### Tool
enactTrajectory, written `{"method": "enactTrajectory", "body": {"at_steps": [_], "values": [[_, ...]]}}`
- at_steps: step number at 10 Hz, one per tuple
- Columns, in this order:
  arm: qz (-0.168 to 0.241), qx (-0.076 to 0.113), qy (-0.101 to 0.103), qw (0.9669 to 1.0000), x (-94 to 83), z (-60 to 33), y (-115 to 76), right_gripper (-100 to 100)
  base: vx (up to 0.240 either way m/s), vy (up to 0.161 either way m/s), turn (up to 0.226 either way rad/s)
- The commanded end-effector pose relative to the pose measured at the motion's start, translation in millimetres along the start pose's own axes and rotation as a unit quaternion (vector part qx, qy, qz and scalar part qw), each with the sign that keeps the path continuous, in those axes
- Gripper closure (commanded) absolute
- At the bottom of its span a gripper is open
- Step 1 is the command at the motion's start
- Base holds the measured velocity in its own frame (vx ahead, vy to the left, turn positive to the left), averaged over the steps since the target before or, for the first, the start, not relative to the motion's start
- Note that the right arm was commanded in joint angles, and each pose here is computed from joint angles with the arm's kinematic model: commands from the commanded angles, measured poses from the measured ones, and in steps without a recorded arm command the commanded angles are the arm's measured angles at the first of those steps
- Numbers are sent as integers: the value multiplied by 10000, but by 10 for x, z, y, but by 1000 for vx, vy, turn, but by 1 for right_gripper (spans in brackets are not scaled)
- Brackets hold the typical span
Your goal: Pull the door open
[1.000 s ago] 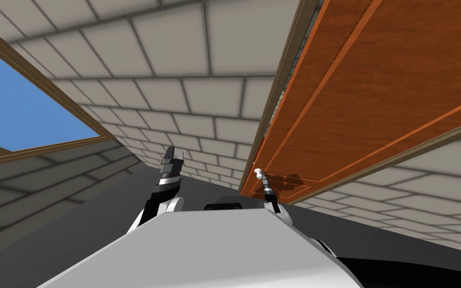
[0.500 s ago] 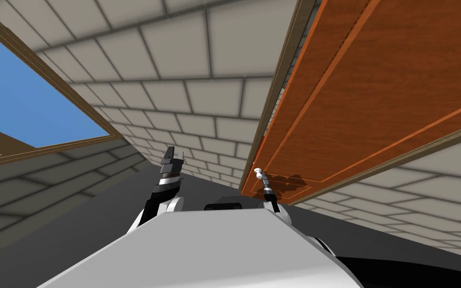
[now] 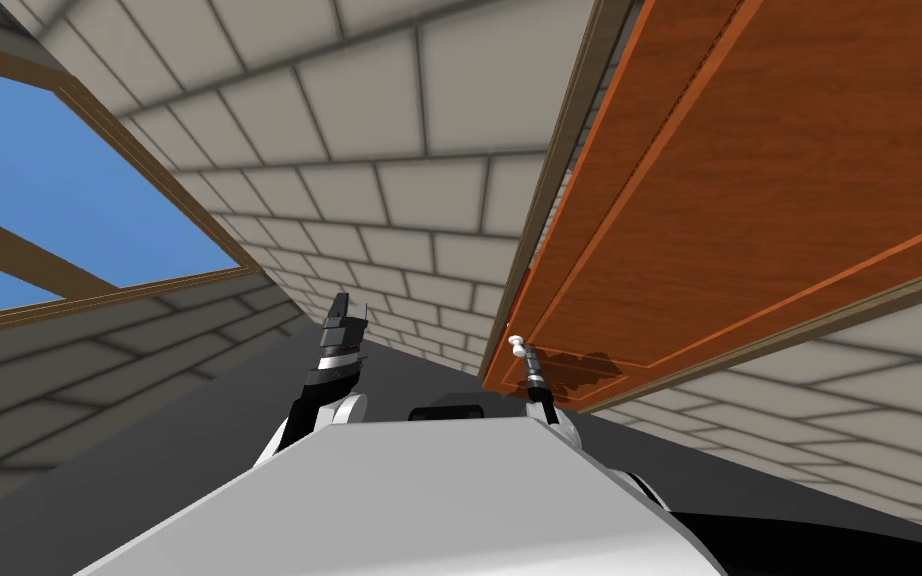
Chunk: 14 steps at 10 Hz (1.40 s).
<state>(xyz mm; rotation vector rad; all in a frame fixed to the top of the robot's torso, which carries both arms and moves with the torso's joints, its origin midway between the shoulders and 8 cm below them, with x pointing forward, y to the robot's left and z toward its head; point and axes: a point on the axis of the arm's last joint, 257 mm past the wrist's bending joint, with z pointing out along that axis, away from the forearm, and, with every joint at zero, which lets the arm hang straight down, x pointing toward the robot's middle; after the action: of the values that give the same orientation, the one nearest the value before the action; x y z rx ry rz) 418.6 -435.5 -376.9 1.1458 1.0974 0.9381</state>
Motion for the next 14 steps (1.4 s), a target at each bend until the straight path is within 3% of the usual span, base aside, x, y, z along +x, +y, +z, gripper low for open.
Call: {"method": "enactTrajectory", "body": {"at_steps": [1, 4, 8, 9, 10, 11, 12, 13, 14], "values": [[378, -41, 29, 9993, 125, 27, 30, 100, -45, -15, 73], [679, -35, -17, 9977, 115, 35, 28, 100, -35, -18, 43], [1423, -29, -155, 9897, 87, 58, 20, 100, -55, -20, 81], [1473, -29, -155, 9890, 87, 58, 20, 100, -28, -9, 39], [1716, -30, -201, 9850, 78, 65, 16, 100, -38, -12, 72], [1736, -31, -201, 9846, 78, 65, 16, 100, -34, -14, 34], [1998, -33, -246, 9795, 69, 72, 12, 100, -44, -16, 79], [1998, -33, -246, 9795, 69, 72, 12, 100, -37, -19, 42], [2257, -38, -290, 9738, 61, 79, 8, 100, -43, -19, 73]]}}
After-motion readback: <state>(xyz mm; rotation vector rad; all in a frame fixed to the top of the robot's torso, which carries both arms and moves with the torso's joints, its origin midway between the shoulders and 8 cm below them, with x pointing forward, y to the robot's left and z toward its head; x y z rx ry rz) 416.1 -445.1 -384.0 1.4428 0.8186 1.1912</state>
